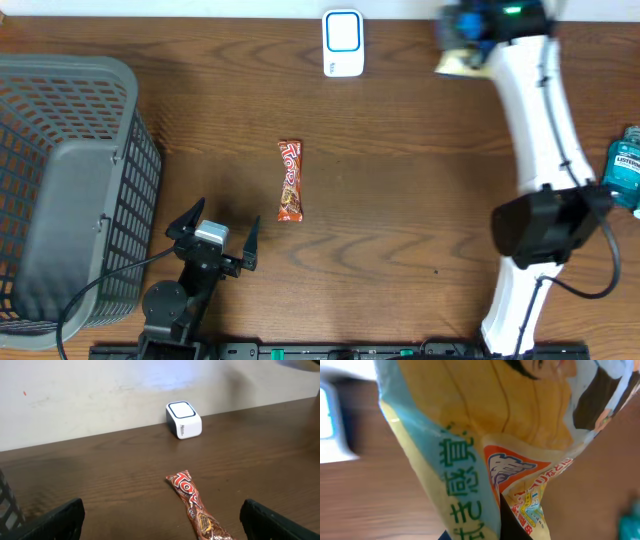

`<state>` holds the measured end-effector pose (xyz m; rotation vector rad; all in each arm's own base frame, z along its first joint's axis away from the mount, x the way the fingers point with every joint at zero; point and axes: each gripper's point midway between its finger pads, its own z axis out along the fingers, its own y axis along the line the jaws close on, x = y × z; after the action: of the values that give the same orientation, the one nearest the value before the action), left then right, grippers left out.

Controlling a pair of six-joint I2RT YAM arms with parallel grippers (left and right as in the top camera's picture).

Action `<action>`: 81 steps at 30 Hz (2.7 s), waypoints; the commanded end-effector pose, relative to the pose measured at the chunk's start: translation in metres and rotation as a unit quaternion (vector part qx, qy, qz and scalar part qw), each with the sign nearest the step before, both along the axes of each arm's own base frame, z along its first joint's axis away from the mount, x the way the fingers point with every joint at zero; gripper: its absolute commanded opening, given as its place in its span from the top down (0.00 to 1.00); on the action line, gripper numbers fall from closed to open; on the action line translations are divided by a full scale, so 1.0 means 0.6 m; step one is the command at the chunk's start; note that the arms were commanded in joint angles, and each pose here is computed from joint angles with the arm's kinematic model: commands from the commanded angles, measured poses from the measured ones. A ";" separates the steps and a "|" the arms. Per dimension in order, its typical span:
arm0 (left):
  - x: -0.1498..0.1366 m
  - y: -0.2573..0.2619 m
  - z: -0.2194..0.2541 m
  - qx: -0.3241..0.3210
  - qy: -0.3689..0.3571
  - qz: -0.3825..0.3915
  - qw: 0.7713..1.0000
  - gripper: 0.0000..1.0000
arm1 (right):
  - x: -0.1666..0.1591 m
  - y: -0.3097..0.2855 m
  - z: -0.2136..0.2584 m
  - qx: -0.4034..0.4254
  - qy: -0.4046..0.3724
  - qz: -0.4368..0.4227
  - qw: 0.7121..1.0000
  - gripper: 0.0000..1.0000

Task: Scan the item barcode
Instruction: 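Carry the snack bag to the right table edge and release it, then reach the right gripper to the red snack bar and grasp it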

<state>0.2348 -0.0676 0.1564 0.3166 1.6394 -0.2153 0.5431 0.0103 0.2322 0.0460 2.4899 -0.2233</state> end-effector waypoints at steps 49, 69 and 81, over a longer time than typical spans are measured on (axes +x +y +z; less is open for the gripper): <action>-0.001 -0.002 -0.027 0.008 0.022 -0.003 1.000 0.01 | -0.069 0.072 0.045 0.438 0.059 0.098 0.892 0.01; -0.001 -0.002 -0.027 0.008 0.022 -0.003 1.000 0.01 | -0.251 0.529 -0.266 0.046 0.168 0.118 0.978 0.12; -0.001 -0.002 -0.027 0.008 0.022 -0.003 1.000 0.01 | -0.320 0.560 -0.400 -0.005 0.233 0.105 0.967 0.63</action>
<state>0.2348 -0.0676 0.1563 0.3166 1.6398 -0.2153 0.3514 0.3626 0.0043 -0.4291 2.9060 -0.0725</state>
